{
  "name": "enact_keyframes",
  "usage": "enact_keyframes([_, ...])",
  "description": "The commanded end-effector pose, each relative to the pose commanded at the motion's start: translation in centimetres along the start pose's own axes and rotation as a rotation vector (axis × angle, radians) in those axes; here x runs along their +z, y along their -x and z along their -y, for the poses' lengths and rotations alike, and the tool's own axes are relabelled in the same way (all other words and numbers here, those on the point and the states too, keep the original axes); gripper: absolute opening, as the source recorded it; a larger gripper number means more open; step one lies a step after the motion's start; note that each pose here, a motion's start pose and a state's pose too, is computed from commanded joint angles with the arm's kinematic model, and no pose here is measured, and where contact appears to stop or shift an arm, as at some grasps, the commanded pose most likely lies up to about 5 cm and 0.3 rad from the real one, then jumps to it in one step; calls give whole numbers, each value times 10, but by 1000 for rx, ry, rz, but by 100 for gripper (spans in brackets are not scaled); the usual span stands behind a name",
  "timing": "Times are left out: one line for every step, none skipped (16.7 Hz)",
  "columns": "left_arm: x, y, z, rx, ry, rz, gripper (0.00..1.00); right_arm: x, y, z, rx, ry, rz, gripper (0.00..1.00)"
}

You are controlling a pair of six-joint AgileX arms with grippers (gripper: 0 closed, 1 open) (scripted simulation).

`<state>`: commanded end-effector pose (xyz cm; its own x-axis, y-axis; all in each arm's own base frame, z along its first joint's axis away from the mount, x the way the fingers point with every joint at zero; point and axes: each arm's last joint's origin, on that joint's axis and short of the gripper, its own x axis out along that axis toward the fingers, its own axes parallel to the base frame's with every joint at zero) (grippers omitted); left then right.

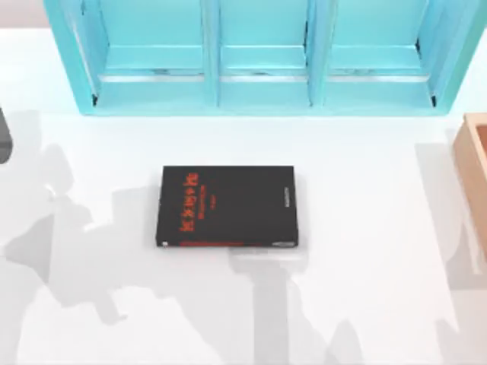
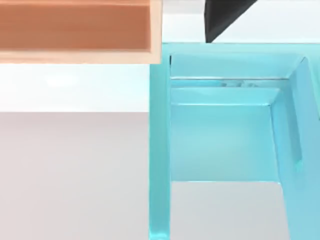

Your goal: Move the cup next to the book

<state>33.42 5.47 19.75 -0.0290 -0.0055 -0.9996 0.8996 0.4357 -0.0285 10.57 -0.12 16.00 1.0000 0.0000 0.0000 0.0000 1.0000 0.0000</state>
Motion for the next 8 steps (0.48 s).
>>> enact_keyframes([11,0,1,-10,71,-4,0,0,0,0,0,0,0,100])
enact_keyframes([22,0,3,-20,148,-9,0,0,0,0,0,0,0,100])
enact_keyframes([34,0,6,-30,230,-15,0,0,0,0,0,0,0,100])
enact_keyframes([45,0,8,-39,317,-23,0,0,0,0,0,0,0,100])
enact_keyframes([57,0,12,-45,406,-31,0,0,0,0,0,0,0,100])
enact_keyframes([68,1,15,-48,494,-39,0,0,0,0,0,0,0,100])
enact_keyframes([79,2,19,-48,581,-46,0,0,0,0,0,0,0,100])
enact_keyframes([90,3,24,-45,664,-50,0,0,0,0,0,0,0,100])
